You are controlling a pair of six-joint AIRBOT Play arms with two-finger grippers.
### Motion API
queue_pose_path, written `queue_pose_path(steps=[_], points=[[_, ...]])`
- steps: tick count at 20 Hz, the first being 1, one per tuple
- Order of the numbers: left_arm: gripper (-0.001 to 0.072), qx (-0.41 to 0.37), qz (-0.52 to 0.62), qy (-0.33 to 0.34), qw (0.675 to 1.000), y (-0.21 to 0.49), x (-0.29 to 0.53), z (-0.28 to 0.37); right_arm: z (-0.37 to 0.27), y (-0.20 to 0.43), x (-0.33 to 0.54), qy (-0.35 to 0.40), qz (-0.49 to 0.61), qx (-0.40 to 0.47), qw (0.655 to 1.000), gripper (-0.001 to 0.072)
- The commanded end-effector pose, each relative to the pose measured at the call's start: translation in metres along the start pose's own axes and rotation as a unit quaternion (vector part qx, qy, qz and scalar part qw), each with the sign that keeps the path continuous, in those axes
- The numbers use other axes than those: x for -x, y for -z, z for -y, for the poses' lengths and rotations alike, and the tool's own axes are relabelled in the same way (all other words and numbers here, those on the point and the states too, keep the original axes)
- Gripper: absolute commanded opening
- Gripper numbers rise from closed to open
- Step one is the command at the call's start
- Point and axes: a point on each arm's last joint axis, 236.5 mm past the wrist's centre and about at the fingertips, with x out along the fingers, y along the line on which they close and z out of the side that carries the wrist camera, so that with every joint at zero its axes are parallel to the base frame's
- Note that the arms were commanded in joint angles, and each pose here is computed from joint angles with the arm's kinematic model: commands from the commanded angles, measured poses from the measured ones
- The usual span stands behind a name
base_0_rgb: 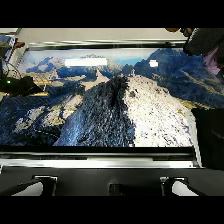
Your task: Fold the clothes and pants, and hang the long-sleeved shirts on hangers.
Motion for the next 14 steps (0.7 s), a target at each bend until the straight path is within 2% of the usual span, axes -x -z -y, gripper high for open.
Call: queue_pose_path(steps=[1, 3, 5, 6, 7, 10, 14], points=[[0.0019, -0.057, -0.003, -0.042, 0.997, 0.001, -0.013, 0.007, -0.151, -0.051, 0.123, -0.333, 0.140, 0.054, 0.931, 0.0310], [0.0019, -0.099, -0.020, -0.082, 0.991, 0.009, -0.022, 0.010, -0.207, -0.027, 0.181, -0.382, 0.184, 0.153, 0.893, 0.0308], [0.0019, -0.130, -0.027, -0.114, 0.985, 0.013, -0.028, 0.015, -0.256, 0.034, 0.208, -0.392, 0.183, 0.267, 0.861, 0.0243], [0.0019, -0.138, -0.025, -0.125, 0.982, 0.013, -0.029, 0.017, -0.273, 0.063, 0.214, -0.391, 0.178, 0.309, 0.848, 0.0165], [0.0019, -0.143, -0.023, -0.132, 0.981, 0.012, -0.030, 0.018, -0.287, 0.090, 0.219, -0.387, 0.179, 0.349, 0.835, 0.0027], [0.0020, -0.145, -0.029, -0.141, 0.979, 0.014, -0.029, 0.015, -0.308, 0.129, 0.227, -0.357, 0.210, 0.423, 0.806, 0.0029], [0.0021, -0.144, -0.046, -0.143, 0.978, 0.022, -0.029, 0.012, -0.304, 0.132, 0.221, -0.320, 0.223, 0.447, 0.805, 0.0030]])
